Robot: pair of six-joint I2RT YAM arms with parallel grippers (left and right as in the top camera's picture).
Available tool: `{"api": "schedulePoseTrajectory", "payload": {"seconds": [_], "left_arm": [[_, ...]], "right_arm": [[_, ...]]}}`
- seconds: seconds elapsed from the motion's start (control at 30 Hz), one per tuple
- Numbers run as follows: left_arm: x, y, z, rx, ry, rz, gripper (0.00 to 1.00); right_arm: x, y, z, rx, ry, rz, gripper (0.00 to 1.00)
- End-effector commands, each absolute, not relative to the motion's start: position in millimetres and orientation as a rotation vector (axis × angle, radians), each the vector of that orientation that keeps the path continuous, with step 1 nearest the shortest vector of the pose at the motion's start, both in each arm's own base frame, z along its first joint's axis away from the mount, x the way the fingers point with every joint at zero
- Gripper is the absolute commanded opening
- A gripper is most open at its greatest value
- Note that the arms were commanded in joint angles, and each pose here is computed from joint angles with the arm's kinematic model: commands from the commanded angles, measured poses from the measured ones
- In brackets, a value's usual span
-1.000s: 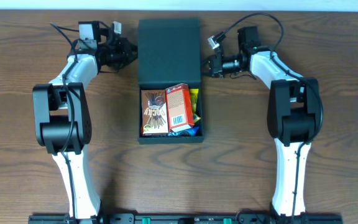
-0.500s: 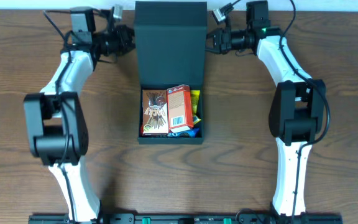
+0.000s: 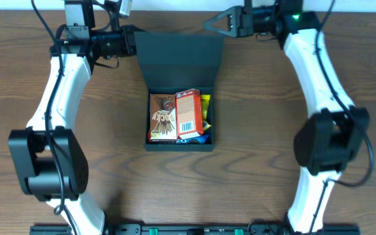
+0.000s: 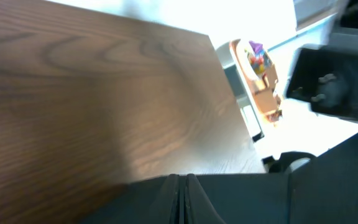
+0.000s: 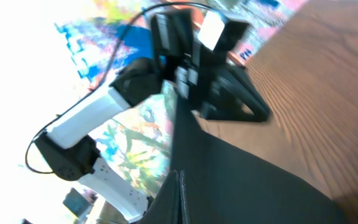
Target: Pack container
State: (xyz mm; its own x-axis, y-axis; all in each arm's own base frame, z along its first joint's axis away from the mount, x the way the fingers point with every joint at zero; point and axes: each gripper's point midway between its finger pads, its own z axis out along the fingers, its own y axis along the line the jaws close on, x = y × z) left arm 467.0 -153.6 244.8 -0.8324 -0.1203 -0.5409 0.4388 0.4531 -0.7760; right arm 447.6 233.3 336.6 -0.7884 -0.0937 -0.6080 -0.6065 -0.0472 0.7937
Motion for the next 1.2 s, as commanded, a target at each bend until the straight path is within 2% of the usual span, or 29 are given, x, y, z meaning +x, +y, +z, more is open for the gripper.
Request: {"api": "schedulePoseTrajectory", "payload": {"seconds": [0.0, 0.23, 0.4, 0.43, 0.5, 0.57, 0.6, 0.67, 0.8, 0.97, 1.17], "left_arm": [[449, -159, 274, 0.420, 2.097, -1.322, 0.06], [404, -163, 280, 0.593, 2.145, -1.171, 0.06], [381, -161, 275, 0.654, 2.232, -1.025, 0.05], [380, -160, 274, 0.650, 2.247, -0.997, 0.06], [379, -159, 275, 0.650, 2.256, -0.963, 0.06], [378, -159, 274, 0.650, 2.263, -0.964, 0.06], [378, -159, 271, 0.649, 2.276, -0.953, 0.06], [377, -161, 263, 0.662, 2.306, -0.918, 0.06], [364, -180, 240, 0.833, 2.343, -0.885, 0.06], [342, -198, 205, 0.950, 2.427, -0.945, 0.06], [312, -199, 164, 1.032, 2.512, -1.064, 0.06]], "right_arm": [[419, 233, 386, -0.850, 1.767, 1.856, 0.02], [371, 226, 452, -0.988, 1.610, 1.704, 0.02], [356, 225, 468, -0.996, 1.583, 1.621, 0.02], [360, 225, 463, -0.963, 1.615, 1.587, 0.02], [400, 214, 402, -0.717, 1.948, 1.250, 0.02], [424, 178, 333, -0.488, 2.309, 0.776, 0.02], [422, 163, 307, -0.414, 2.440, 0.577, 0.02], [406, 157, 286, -0.406, 2.564, 0.408, 0.02], [365, 160, 263, -0.471, 2.728, 0.226, 0.02], [325, 116, 253, -0.310, 2.910, -0.115, 0.02], [286, 113, 262, -0.300, 2.908, -0.041, 0.02]]}}
